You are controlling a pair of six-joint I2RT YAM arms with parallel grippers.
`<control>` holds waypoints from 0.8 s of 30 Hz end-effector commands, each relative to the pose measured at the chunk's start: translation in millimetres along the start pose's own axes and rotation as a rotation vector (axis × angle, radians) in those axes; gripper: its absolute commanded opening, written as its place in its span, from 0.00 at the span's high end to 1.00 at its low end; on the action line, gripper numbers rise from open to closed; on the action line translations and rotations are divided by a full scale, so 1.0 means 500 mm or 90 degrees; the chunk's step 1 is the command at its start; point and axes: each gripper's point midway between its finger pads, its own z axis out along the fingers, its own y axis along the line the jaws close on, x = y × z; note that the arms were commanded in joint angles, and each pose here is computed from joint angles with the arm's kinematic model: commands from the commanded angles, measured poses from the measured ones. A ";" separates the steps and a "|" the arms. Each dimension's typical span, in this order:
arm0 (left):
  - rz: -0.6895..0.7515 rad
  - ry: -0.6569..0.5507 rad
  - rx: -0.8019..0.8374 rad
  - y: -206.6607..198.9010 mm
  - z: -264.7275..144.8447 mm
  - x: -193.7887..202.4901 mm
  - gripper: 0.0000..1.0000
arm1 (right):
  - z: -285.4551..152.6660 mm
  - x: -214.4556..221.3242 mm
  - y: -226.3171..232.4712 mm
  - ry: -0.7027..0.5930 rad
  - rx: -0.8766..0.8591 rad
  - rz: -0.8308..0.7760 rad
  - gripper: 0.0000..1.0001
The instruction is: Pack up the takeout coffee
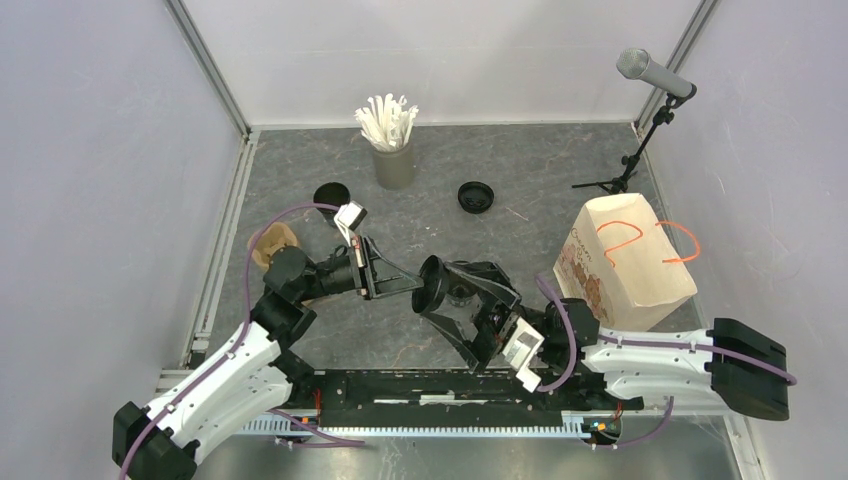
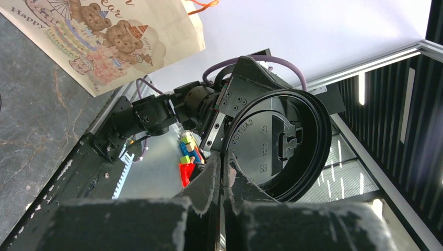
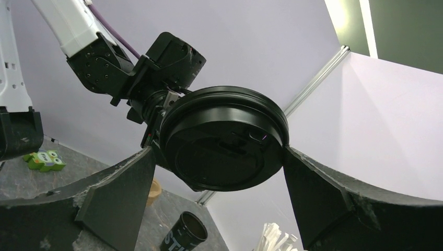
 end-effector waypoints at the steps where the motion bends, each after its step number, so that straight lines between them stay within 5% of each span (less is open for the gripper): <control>1: 0.002 -0.006 0.029 -0.024 -0.001 0.000 0.98 | 0.020 -0.013 -0.031 -0.005 0.036 -0.026 0.02; 20: -0.006 -0.005 0.024 -0.012 -0.004 0.008 0.97 | 0.012 -0.007 -0.020 -0.003 0.034 -0.022 0.18; 22: -0.003 -0.009 0.025 -0.014 -0.005 0.007 0.86 | 0.008 -0.006 -0.022 -0.001 0.041 -0.016 0.18; 24: 0.001 -0.027 0.013 -0.007 -0.007 0.001 0.64 | 0.003 -0.001 -0.029 0.008 0.059 0.005 0.18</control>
